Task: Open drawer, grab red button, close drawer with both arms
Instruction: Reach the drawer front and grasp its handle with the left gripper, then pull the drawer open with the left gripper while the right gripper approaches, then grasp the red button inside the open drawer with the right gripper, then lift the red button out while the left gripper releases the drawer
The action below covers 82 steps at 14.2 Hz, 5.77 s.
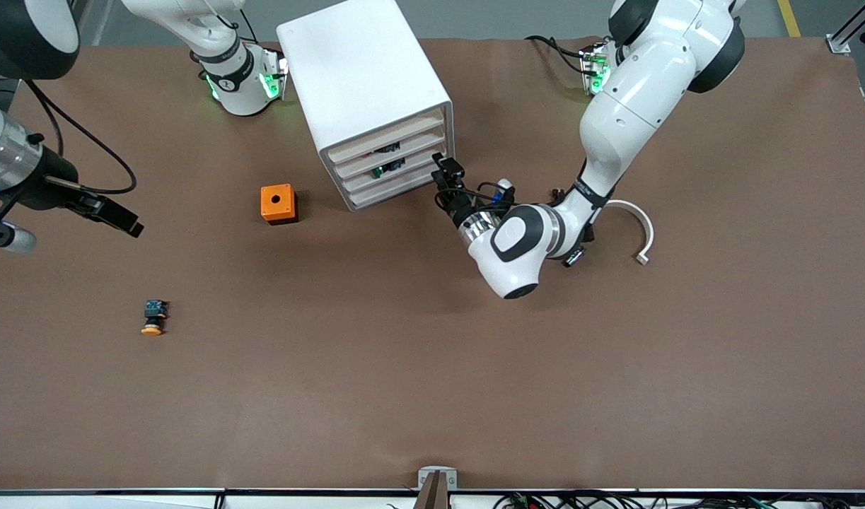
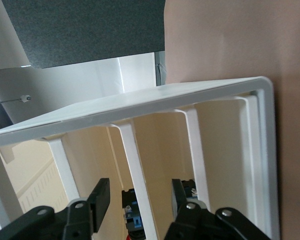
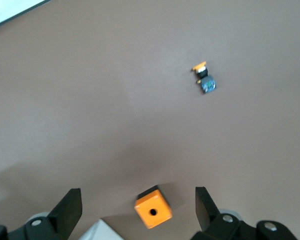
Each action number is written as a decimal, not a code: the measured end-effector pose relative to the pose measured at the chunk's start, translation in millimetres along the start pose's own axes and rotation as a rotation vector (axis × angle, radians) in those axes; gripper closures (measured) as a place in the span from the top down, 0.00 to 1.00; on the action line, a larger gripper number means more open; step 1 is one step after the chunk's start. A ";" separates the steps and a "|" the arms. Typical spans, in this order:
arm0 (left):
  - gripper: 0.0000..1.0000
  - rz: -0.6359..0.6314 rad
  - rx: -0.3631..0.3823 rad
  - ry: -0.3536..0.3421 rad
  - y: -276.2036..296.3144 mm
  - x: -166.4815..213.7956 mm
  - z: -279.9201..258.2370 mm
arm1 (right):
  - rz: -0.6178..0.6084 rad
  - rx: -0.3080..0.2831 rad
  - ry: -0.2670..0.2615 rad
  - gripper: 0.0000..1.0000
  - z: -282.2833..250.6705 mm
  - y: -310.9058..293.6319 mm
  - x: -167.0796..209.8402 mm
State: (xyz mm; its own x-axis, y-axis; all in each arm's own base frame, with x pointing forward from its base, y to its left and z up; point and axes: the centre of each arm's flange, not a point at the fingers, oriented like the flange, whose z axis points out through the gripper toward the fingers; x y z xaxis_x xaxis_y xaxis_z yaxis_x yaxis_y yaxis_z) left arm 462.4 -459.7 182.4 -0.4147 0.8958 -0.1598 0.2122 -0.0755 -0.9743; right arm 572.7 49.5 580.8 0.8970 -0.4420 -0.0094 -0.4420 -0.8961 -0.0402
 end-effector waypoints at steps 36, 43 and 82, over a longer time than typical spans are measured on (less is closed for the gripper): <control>0.13 -0.102 0.003 -0.137 14.8 27.2 -65.8 | 0.606 0.023 -0.036 1.00 63.5 -233.9 -197.6; 0.16 -0.097 -0.009 -0.170 13.8 33.5 -86.3 | 0.609 -0.019 0.016 1.00 143.0 -291.7 -256.4; 1.00 1.230 -0.817 0.820 -156.4 1.3 -228.5 | 0.322 -0.050 0.066 0.43 179.4 -278.0 -203.7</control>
State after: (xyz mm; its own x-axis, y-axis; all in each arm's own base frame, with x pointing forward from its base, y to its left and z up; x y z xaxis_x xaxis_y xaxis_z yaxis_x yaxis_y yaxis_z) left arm 630.9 -346.6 370.8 0.8131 0.4776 -0.3328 0.5150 -0.8567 0.0288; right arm 514.5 395.8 414.6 0.7092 -0.7031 0.0516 -0.7042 -0.7100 0.0032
